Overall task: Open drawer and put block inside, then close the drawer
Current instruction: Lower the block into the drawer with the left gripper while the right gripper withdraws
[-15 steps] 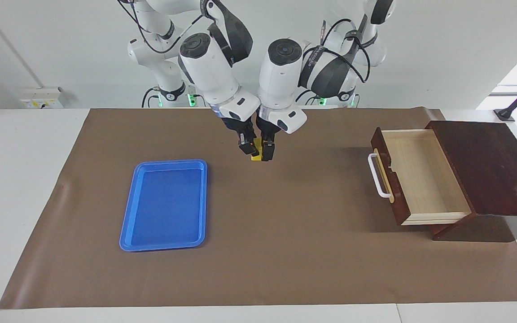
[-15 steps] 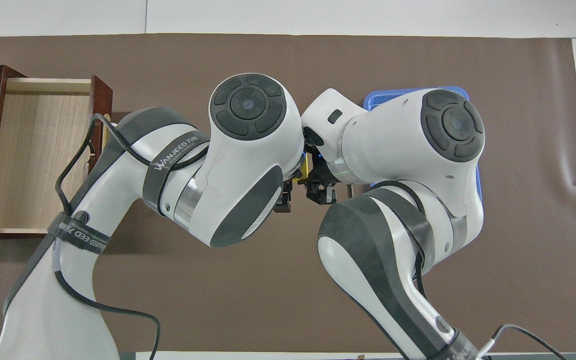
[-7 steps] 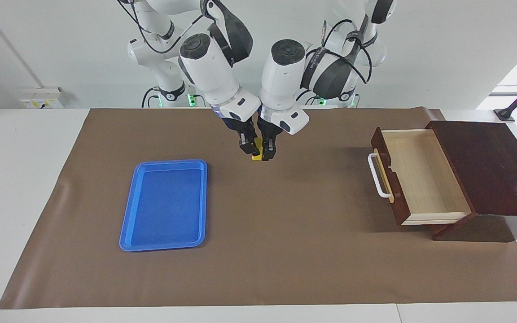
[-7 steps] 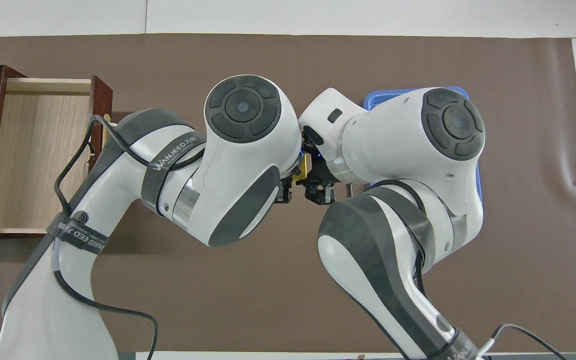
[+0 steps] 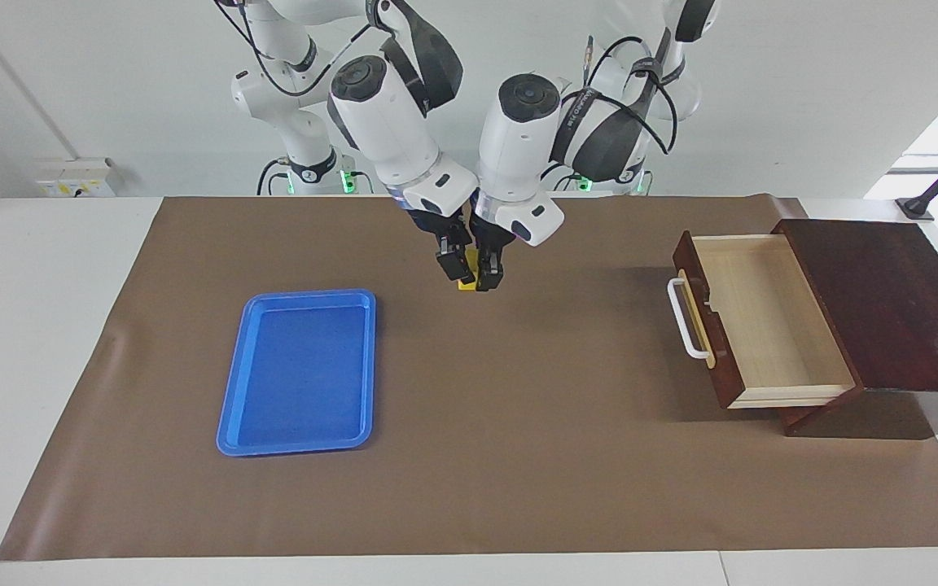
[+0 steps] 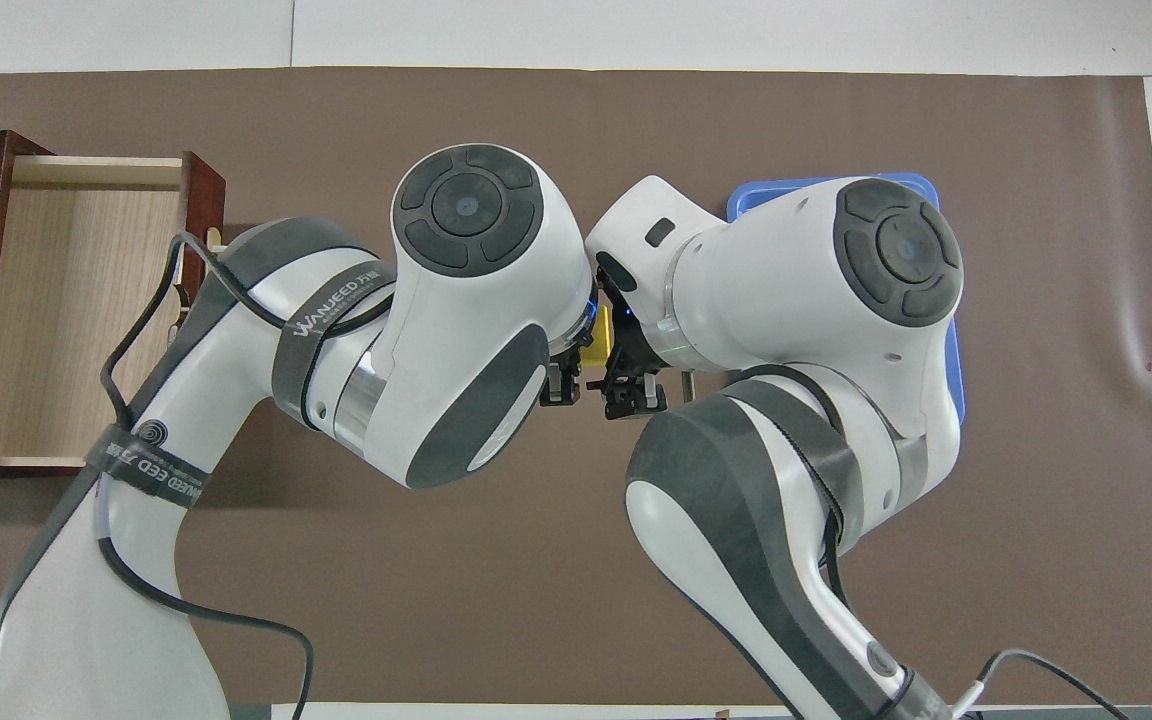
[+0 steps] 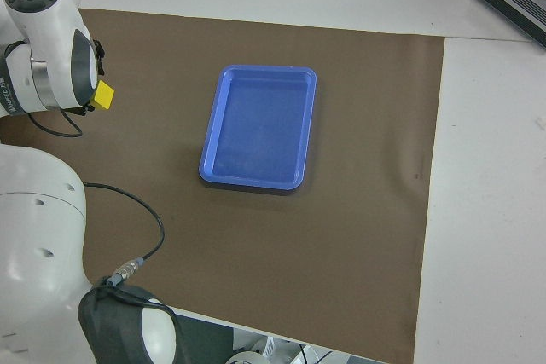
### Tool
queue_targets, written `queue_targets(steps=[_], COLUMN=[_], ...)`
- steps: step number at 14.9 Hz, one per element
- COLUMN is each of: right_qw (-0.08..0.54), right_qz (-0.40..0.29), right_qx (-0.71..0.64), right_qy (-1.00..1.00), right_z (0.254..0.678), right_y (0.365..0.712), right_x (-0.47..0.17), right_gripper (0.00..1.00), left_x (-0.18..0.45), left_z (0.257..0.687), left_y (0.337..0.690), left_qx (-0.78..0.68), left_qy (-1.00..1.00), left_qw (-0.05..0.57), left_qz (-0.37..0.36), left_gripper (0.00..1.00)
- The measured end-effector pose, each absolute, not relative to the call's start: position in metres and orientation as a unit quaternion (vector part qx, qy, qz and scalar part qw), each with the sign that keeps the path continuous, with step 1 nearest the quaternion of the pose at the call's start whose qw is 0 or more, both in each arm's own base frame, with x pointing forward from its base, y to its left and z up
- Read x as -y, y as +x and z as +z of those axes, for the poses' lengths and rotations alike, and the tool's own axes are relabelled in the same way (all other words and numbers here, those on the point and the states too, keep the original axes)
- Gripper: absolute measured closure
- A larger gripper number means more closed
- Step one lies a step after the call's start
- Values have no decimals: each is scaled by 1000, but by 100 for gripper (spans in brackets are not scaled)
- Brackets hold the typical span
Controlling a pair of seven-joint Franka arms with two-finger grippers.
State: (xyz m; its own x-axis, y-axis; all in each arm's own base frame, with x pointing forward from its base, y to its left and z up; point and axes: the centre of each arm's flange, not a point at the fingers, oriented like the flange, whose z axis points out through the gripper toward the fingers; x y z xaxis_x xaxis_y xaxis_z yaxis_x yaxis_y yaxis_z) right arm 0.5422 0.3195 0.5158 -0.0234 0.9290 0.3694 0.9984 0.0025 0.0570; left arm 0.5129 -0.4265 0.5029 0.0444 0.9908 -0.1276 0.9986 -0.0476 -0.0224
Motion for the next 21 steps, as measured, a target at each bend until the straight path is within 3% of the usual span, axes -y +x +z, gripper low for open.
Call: queue_targets(steps=[5,9,12,17,21], right_qw=[113,112,117,110,71], right_qz=[-155,-155,-145,-118,-111], right_qx=[698,696,672,558,477], right_qy=[-690,-692,-717,-814,-869], right_z=[518,518,516,518,531], right_y=[543,545,551,582,595], right_x=[-319,-316,-303,-224,-172], right_gripper=[0,0,0,0,0], left_x=[362,220,126,7,-17], left_z=[511,548,571,534,494], left_y=[552,602,612,618,617], left_qx=[-701,-713,-708,-696,-701], left_qy=[710,699,704,718,713], left_qw=[32,44,50,0,-15], left_qz=[-51,-40,-31,-8,5], left_gripper=[44,44,44,44,44])
